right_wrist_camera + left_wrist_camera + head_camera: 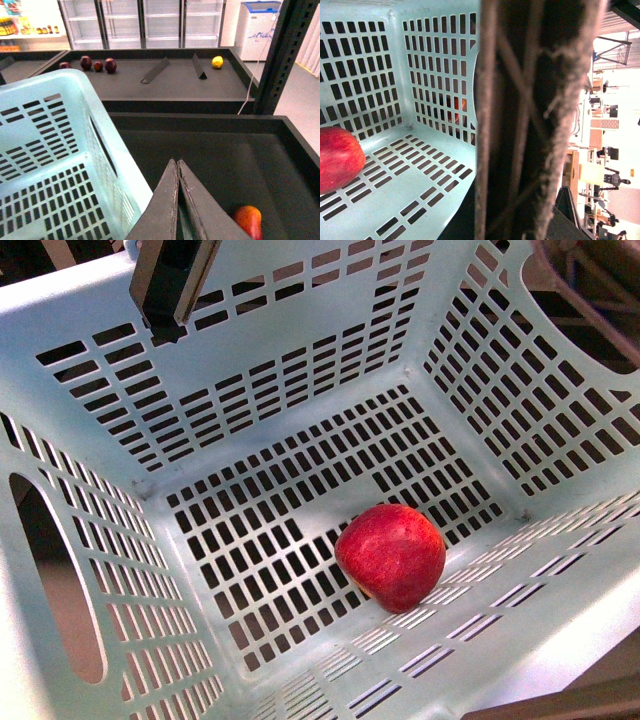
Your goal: Pick apple with right arm and hold basket with left
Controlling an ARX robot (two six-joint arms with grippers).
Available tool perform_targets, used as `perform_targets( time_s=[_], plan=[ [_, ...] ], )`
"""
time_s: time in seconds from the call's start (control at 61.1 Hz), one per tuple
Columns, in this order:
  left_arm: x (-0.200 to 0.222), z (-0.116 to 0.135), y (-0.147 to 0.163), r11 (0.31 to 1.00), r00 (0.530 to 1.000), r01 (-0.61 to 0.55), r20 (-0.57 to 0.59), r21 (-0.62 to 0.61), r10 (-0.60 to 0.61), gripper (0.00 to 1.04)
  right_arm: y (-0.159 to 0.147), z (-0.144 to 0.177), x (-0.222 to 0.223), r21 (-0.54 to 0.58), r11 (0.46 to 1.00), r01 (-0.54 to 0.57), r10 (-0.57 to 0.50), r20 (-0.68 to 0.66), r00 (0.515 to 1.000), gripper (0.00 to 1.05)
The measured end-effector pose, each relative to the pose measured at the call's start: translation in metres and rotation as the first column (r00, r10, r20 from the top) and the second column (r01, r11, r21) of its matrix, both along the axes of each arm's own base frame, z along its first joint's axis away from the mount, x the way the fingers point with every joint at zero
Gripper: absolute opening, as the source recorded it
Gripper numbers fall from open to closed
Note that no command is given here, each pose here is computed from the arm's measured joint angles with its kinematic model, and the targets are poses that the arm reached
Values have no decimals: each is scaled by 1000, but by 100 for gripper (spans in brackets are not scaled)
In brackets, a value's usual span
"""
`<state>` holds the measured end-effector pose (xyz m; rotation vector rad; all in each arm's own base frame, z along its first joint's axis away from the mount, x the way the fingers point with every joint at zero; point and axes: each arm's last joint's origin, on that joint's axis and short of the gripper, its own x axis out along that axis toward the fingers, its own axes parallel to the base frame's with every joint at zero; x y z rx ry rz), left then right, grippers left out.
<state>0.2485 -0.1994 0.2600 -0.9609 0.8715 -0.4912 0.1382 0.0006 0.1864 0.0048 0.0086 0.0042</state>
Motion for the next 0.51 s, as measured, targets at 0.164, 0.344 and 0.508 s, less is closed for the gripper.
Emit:
perform_targets(
  time_s=[0.164, 0.344, 0.508],
  plan=[
    [0, 0, 0, 1000, 1000, 1, -1, -1, -1, 6, 0, -5, -7, 0, 1000, 2, -2, 1, 1000, 2],
    [0, 0, 0, 1000, 1000, 1, -1, -1, -1, 6, 0, -10, -13, 0, 1000, 2, -2, 1, 1000, 2],
    [0, 0, 0, 1000, 1000, 1, -1, -1, -1, 6, 0, -15, -17, 0, 1000, 2, -2, 16, 1000, 2]
  ],
)
